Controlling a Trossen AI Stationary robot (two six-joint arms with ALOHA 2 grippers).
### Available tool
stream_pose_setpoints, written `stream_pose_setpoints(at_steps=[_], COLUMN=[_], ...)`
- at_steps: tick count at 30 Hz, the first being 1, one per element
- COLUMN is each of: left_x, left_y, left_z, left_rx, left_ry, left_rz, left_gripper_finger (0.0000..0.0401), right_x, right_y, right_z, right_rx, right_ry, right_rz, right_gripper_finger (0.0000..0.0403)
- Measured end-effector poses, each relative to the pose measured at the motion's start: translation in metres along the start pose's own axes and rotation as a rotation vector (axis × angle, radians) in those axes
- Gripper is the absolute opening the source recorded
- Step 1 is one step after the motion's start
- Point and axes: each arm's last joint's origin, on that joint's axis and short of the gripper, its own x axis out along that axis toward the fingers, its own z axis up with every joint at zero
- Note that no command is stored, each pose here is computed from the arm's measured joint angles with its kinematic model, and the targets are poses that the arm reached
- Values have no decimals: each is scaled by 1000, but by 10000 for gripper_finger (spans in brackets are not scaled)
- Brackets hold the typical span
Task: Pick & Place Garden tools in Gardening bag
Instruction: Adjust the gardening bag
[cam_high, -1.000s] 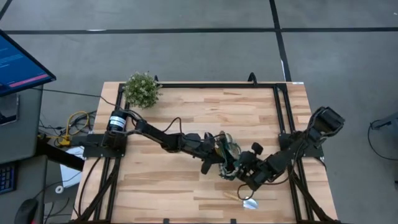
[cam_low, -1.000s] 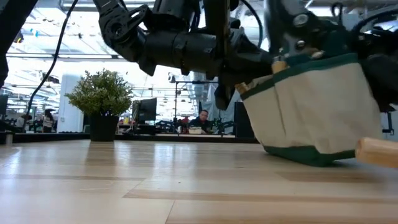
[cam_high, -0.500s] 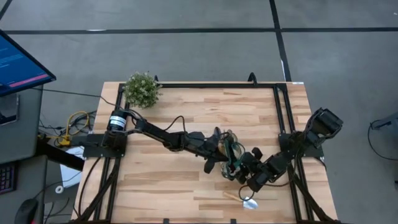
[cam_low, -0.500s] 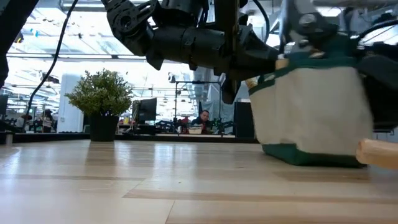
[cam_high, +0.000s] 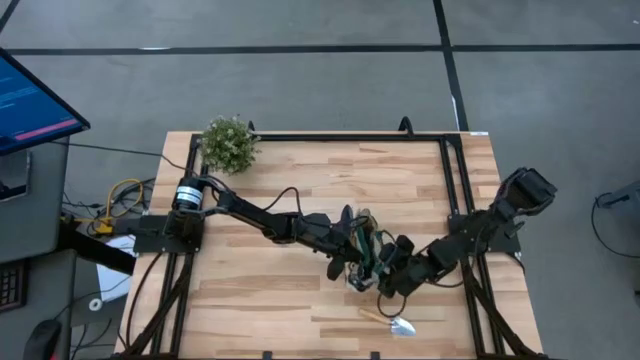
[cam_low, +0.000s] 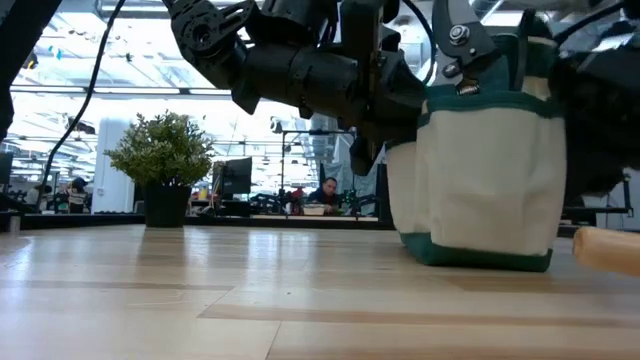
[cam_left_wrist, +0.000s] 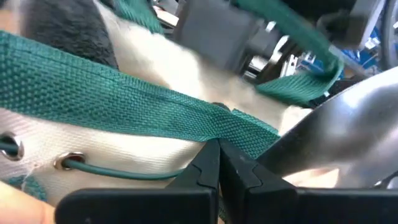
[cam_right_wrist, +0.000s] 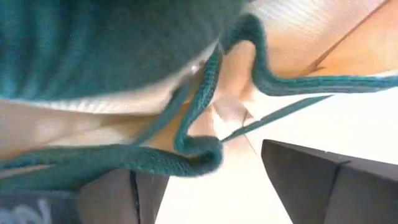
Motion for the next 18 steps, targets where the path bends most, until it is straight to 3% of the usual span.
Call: stream_pose_setpoints(at_steps=[10,18], left_x=[-1,-1], left_y=[5,5], left_z=[1,1], left_rx=[5,-2], left_ry=[9,17], left_rz=[18,14], left_gripper_finger=[1,1], right_x=[-47,-86], right_y=[-7,-14], right_z=[-2,-12], right_rx=[-50,10], right_ry=[79,134], right_rz=[49,115], right_gripper_finger=[241,240])
